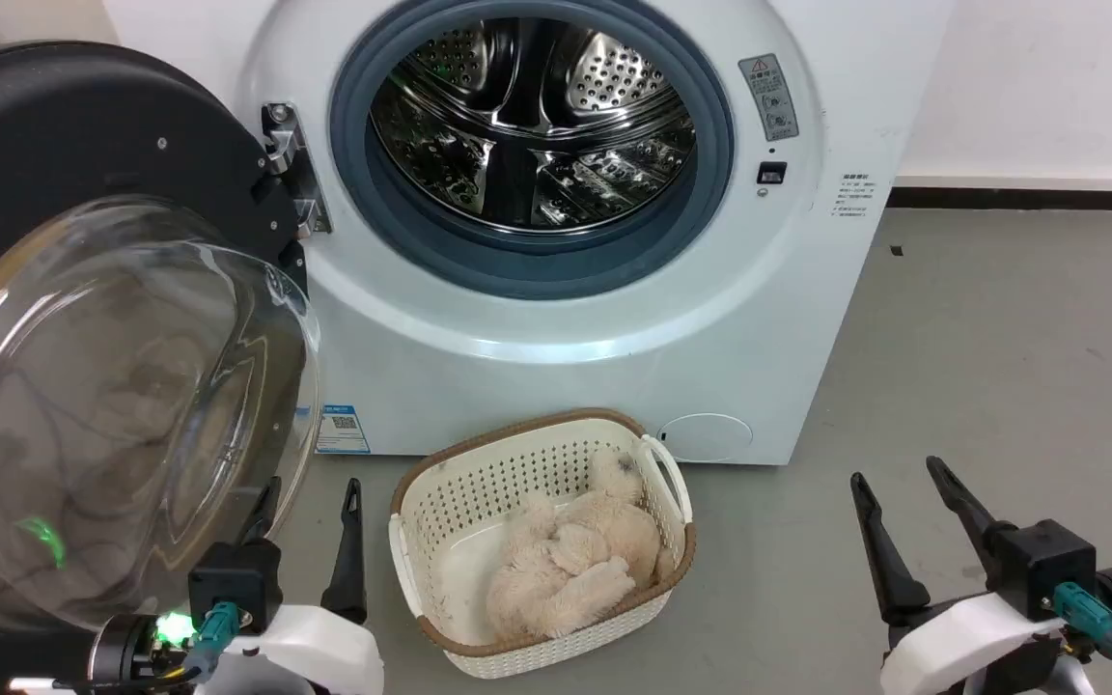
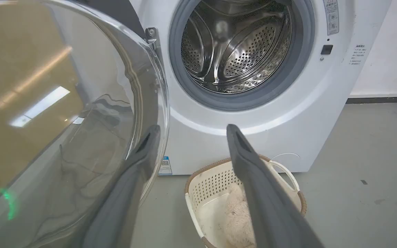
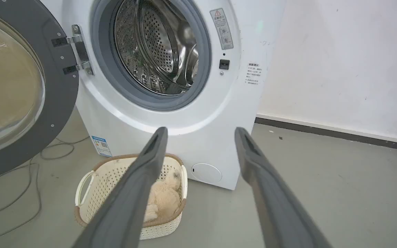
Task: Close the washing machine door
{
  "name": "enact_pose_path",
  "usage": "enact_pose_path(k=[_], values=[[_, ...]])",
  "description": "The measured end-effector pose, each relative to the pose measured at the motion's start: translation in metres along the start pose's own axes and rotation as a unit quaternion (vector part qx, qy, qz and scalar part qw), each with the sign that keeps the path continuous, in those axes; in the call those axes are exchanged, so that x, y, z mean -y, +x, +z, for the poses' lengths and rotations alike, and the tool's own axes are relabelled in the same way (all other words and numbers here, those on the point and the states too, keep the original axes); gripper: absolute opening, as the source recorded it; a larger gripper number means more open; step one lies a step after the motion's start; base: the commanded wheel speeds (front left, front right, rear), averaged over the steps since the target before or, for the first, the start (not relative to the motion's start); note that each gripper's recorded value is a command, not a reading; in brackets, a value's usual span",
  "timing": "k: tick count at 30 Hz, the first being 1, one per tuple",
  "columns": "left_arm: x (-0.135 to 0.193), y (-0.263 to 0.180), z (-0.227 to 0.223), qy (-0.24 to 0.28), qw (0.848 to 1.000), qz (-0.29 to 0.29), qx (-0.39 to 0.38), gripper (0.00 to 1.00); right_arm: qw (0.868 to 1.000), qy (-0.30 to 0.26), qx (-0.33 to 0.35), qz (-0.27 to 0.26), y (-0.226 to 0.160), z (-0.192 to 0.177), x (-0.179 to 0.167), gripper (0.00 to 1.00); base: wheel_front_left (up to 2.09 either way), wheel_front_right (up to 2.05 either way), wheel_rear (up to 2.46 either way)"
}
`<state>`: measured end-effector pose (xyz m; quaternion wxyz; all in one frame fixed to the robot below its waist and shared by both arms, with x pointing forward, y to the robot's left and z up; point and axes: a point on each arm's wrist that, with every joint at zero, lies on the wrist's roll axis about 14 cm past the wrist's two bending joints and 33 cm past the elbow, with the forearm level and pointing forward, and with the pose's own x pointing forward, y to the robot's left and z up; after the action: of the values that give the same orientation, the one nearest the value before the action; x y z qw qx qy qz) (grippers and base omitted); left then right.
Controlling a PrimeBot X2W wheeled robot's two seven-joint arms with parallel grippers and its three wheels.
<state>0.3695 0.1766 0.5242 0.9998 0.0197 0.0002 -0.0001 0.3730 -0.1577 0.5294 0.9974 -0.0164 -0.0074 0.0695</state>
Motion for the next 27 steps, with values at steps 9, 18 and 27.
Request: enact_pose_path(k=[9, 18, 27], values=[[-0.006, -0.004, 0.002, -0.006, 1.0, 0.011, 0.009, 1.0, 1.0, 0.006, 0.01, 0.012, 0.004, 0.003, -0.008, 1.0, 0.0, 0.0, 0.0], [-0.018, -0.011, 0.004, -0.01, 0.999, 0.03, 0.017, 1.0, 0.999, 0.011, 0.02, 0.036, 0.01, 0.006, -0.023, 1.0, 0.0, 0.0, 0.0], [-0.033, -0.021, 0.006, -0.014, 0.998, 0.054, 0.025, 1.0, 0.997, 0.024, 0.027, 0.066, 0.018, 0.007, -0.044, 1.0, 0.0, 0.0, 0.0]])
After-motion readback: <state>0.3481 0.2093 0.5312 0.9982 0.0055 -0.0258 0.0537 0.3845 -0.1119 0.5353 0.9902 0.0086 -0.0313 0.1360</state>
